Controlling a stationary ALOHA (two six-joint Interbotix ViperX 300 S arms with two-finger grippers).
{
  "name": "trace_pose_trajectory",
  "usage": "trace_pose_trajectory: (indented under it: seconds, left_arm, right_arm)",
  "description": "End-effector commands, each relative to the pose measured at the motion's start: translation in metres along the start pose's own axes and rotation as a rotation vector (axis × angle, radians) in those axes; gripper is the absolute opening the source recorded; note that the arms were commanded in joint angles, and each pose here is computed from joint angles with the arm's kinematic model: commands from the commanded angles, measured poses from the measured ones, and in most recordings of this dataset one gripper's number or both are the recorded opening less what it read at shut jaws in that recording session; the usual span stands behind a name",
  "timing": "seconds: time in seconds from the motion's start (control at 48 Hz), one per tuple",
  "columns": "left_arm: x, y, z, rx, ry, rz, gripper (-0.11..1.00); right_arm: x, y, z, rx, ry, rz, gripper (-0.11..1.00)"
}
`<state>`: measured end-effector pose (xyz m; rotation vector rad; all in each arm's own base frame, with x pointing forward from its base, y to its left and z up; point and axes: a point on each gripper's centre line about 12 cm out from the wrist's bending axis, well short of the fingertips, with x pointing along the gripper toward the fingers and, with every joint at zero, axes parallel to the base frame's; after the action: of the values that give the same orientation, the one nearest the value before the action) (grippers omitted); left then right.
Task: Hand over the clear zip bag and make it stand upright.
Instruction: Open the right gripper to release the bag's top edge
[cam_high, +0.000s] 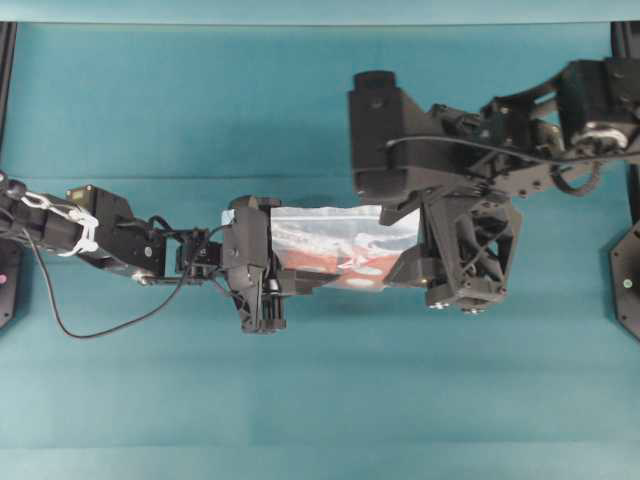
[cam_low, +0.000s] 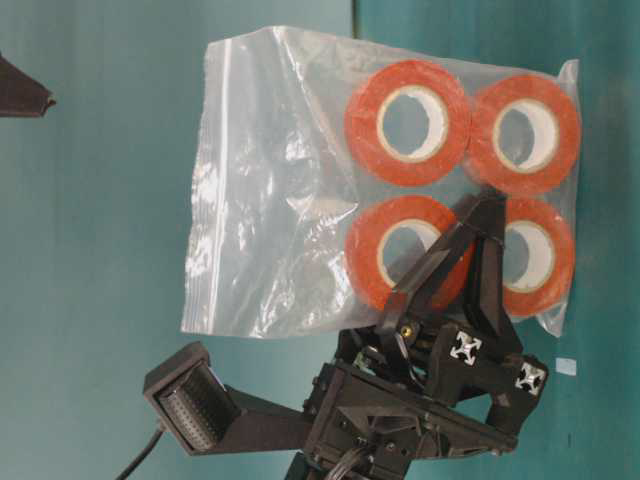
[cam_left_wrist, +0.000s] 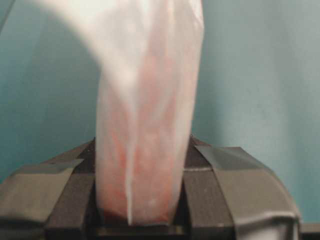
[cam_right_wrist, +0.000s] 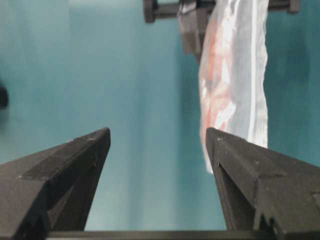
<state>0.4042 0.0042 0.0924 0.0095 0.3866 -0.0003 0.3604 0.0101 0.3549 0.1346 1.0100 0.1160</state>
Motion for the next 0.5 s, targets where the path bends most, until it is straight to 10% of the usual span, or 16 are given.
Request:
trace_pose_trajectory:
  seconds: [0.0,0.479]
  left_arm:
    - [-0.001,-0.001,0.006,0.003,-0.015,-0.004,0.23]
    - [-0.001,-0.001,0.009,0.003,-0.022,-0.003,0.23]
  right_arm:
    - [-0.019,0.003,0.001,-0.005,-0.087,-0.002,0.86]
    - [-0.036,-0.001,-0.034,0.021,-0.3,-0.021,0.85]
